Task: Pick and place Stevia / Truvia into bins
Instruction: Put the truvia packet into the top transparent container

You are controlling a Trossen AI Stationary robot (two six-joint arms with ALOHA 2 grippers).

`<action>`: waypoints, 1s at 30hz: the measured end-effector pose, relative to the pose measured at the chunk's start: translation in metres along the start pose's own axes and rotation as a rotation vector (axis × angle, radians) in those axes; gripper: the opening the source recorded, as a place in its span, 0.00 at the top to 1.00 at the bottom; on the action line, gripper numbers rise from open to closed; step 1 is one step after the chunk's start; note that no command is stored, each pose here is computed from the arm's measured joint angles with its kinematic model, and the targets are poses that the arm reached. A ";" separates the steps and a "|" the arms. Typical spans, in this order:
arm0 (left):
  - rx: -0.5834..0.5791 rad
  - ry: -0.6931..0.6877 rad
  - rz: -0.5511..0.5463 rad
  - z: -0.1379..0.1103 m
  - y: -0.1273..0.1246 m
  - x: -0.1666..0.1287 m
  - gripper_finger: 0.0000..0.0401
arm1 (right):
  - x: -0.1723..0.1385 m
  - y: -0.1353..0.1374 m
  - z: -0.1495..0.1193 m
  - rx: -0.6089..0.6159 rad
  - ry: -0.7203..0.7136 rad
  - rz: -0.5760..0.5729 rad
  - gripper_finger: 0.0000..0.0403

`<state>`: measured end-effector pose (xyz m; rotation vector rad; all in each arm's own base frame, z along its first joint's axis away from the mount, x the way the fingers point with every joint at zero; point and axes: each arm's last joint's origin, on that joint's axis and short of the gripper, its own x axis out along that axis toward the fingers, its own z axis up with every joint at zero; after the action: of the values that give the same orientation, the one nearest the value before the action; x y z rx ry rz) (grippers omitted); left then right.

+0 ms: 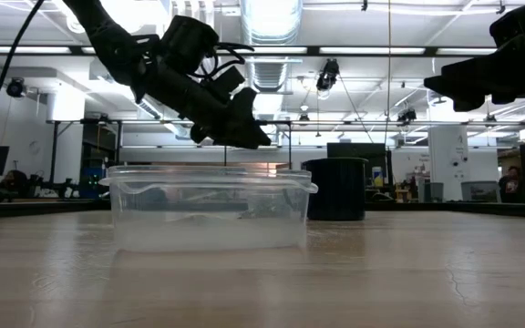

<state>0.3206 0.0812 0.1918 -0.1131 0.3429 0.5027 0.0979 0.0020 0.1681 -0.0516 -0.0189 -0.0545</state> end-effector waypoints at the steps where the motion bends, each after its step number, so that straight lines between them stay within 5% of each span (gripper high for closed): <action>1: 0.000 0.000 -0.001 0.000 0.000 0.000 0.49 | 0.000 0.000 0.000 0.000 0.000 0.000 0.45; 10: 0.006 0.046 -0.149 -0.001 -0.007 -0.004 0.45 | 0.000 0.000 0.000 0.000 0.000 0.000 0.45; 15: -0.127 0.050 -0.192 0.006 -0.012 -0.012 0.45 | 0.000 0.000 0.000 0.000 0.000 0.000 0.45; 21: -0.264 0.141 -0.184 0.015 -0.014 -0.023 0.45 | 0.000 0.000 0.000 0.000 0.000 0.000 0.45; 30: -0.260 0.265 -0.197 0.015 -0.032 -0.031 0.45 | 0.000 0.000 0.000 0.000 0.000 0.000 0.45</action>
<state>0.3153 0.0426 0.2173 -0.4642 0.5188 0.3343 0.0979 0.0020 0.1681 -0.0516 -0.0189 -0.0546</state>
